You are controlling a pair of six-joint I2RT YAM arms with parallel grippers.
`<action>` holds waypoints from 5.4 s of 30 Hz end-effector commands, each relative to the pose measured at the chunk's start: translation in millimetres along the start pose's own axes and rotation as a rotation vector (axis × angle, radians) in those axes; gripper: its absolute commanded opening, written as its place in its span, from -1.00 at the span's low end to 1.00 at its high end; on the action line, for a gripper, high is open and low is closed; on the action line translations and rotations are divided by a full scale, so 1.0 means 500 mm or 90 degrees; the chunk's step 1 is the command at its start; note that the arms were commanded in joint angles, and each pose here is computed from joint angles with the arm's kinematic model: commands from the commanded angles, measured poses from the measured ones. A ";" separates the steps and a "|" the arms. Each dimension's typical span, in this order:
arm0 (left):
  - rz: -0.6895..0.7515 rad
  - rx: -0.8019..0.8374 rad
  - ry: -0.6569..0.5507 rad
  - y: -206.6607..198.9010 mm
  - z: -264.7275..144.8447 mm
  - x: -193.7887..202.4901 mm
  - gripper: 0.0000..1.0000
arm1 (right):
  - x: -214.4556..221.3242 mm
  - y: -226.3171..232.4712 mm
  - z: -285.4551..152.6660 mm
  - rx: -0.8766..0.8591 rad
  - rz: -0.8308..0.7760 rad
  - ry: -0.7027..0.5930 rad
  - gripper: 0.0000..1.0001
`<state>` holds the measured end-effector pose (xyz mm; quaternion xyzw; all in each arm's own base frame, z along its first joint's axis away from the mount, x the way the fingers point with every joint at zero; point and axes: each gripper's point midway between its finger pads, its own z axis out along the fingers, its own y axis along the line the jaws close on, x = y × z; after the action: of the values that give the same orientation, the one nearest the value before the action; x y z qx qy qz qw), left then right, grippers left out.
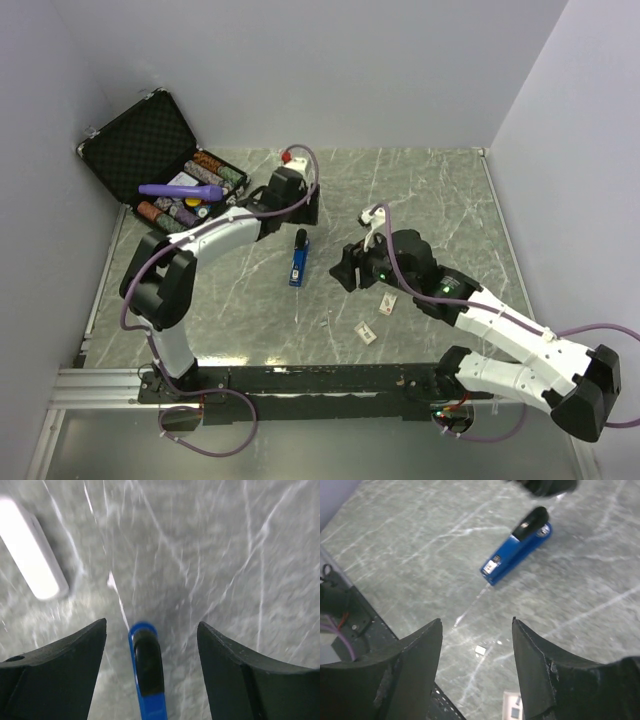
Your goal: Unload the staples from the stapler
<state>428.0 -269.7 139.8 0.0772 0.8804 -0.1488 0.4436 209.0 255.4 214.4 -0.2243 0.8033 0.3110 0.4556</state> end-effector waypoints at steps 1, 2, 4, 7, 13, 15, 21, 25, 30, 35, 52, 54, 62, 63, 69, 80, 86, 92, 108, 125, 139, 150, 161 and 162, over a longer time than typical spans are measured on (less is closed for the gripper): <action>-0.025 -0.030 0.039 0.023 -0.008 0.046 0.57 | -0.044 -0.021 -0.031 0.026 0.003 -0.029 0.32; -0.027 -0.031 0.040 0.022 -0.012 0.052 0.59 | -0.044 -0.023 -0.034 0.026 0.005 -0.030 0.36; -0.026 -0.032 0.047 0.019 -0.018 0.065 0.59 | -0.045 -0.027 -0.037 0.029 0.006 -0.032 0.38; -0.012 -0.045 0.056 0.015 -0.018 0.084 0.61 | -0.041 -0.026 -0.035 0.025 0.008 -0.027 0.39; 0.005 -0.044 0.083 0.000 -0.008 0.128 0.62 | -0.036 -0.024 -0.031 0.020 0.018 -0.025 0.40; 0.007 -0.045 0.088 0.000 -0.007 0.135 0.62 | -0.035 -0.025 -0.031 0.019 0.019 -0.027 0.40; 0.013 -0.054 0.105 0.006 -0.001 0.160 0.56 | -0.029 -0.023 -0.029 0.015 0.025 -0.026 0.41; 0.017 -0.054 0.109 0.007 0.006 0.169 0.55 | -0.027 -0.022 -0.027 0.013 0.027 -0.025 0.41; 0.018 -0.049 0.120 0.003 0.013 0.185 0.48 | -0.025 -0.022 -0.028 0.011 0.030 -0.025 0.41; 0.022 -0.043 0.128 -0.002 0.016 0.195 0.33 | -0.020 -0.022 -0.025 0.010 0.032 -0.023 0.41; 0.061 -0.035 0.115 -0.033 -0.011 0.173 -0.99 | -0.013 -0.026 -0.020 0.016 0.034 -0.011 0.40; 0.062 -0.009 0.102 -0.056 -0.037 0.147 -0.99 | -0.019 -0.028 -0.025 0.022 0.025 -0.012 0.40; 0.056 0.223 0.078 -0.172 -0.185 0.078 -0.99 | -0.042 -0.015 -0.062 -0.011 -0.037 -0.015 0.40; 0.057 0.251 0.082 -0.184 -0.203 0.079 -0.99 | -0.042 -0.009 -0.067 -0.023 -0.042 -0.013 0.40; 0.074 0.368 0.108 -0.216 -0.286 0.104 -0.99 | -0.059 0.027 -0.102 -0.081 -0.098 0.000 0.40; 0.121 0.531 0.108 -0.251 -0.417 0.120 -0.99 | -0.074 0.090 -0.137 -0.191 -0.147 0.013 0.27; 0.144 0.621 0.087 -0.269 -0.488 0.115 -0.99 | -0.066 0.105 -0.124 -0.227 -0.144 0.031 0.26; 0.173 0.675 0.079 -0.268 -0.538 0.126 -0.99 | -0.082 0.123 -0.125 -0.260 -0.170 0.016 0.26; 0.209 0.770 0.061 -0.273 -0.611 0.141 -0.99 | -0.069 0.165 -0.118 -0.347 -0.174 0.046 0.24; 0.210 0.793 0.060 -0.277 -0.621 0.142 -0.99 | -0.037 0.196 -0.101 -0.389 -0.175 0.070 -0.26; 0.178 0.715 -0.063 -0.277 -0.620 0.059 -0.99 | 0.064 0.185 -0.109 -0.406 -0.114 0.111 -1.00; 0.099 0.669 -0.225 -0.266 -0.659 -0.035 -0.99 | 0.122 0.173 -0.114 -0.400 -0.067 0.124 -1.00; -0.016 0.678 -0.328 -0.256 -0.690 -0.084 -0.99 | 0.128 0.197 -0.081 -0.421 -0.038 0.111 -1.00; -0.015 0.681 -0.326 -0.258 -0.689 -0.085 -0.99 | 0.129 0.198 -0.080 -0.420 -0.039 0.112 -1.00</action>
<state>147.6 -286.0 316.6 0.2927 0.6372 -0.5558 0.4466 95.0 284.2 202.3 -0.4042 0.6978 0.5110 0.2975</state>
